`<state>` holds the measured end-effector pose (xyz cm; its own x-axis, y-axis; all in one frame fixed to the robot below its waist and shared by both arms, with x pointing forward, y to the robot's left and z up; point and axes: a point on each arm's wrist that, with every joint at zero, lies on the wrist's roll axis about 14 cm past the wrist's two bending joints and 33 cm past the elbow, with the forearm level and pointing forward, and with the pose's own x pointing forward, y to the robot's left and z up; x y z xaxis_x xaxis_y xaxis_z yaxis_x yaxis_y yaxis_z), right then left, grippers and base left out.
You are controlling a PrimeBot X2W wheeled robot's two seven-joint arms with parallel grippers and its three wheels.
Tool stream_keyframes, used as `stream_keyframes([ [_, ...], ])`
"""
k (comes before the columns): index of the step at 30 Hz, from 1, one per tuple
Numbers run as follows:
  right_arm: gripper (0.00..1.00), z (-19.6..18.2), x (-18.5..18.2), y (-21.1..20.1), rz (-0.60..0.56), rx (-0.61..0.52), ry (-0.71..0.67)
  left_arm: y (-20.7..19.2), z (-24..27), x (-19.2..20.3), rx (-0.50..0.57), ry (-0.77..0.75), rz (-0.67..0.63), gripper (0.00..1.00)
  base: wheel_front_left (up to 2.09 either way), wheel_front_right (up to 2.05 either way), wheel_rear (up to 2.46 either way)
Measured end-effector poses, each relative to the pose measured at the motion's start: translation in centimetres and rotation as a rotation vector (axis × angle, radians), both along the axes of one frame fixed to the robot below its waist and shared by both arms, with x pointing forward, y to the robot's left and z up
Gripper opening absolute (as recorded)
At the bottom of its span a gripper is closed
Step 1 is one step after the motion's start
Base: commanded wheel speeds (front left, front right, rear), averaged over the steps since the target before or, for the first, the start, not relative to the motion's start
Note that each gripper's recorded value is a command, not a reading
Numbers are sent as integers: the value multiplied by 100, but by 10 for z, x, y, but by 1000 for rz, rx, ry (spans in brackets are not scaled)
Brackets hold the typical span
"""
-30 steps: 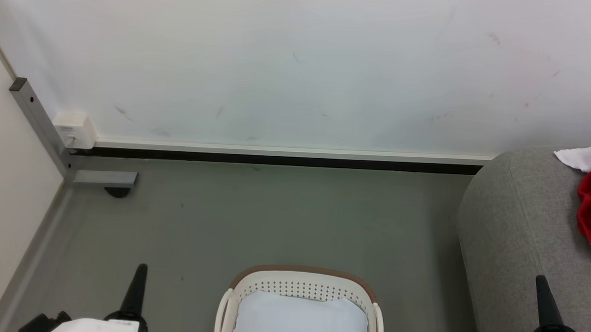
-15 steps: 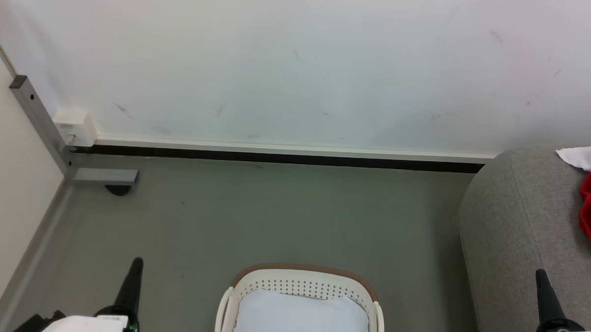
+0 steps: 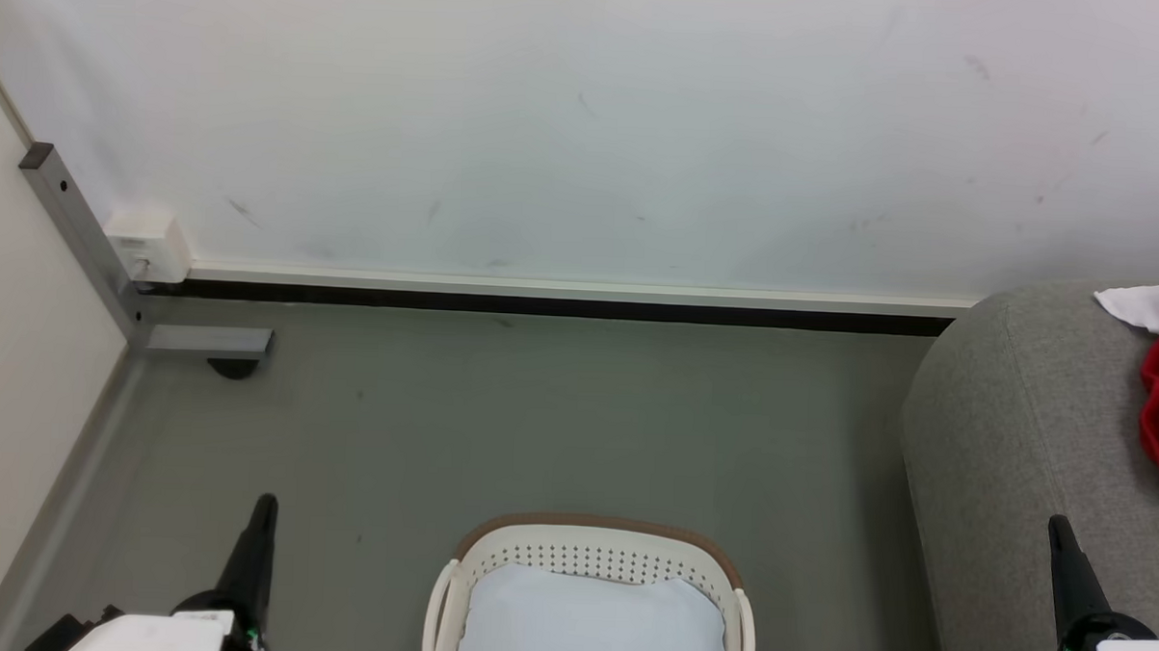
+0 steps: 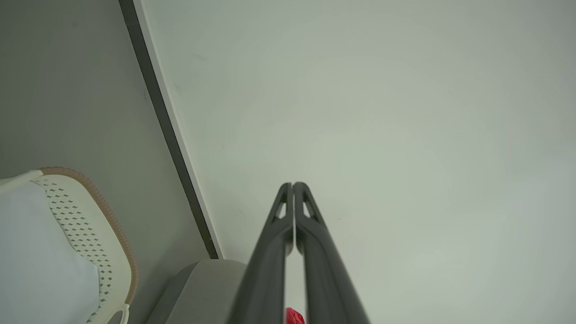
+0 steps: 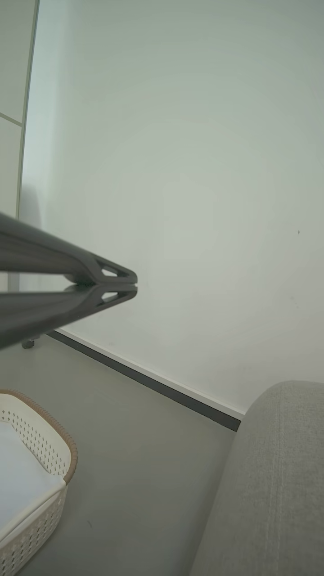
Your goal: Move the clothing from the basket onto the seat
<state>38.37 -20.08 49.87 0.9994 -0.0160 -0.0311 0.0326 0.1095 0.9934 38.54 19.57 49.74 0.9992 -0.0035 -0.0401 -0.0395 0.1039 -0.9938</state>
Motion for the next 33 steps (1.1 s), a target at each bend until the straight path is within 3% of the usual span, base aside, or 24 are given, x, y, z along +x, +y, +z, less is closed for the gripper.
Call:
stream_keyframes([
  [17, 0, 4, 3, 2, 15, 116, -19, 4, 6, 2, -102, -26, 6, 0, 0, 0, 0],
  [33, 0, 4, 4, 3, 16, 118, -20, 4, 6, 2, -102, -28, 6, 0, 0, 0, 0],
])
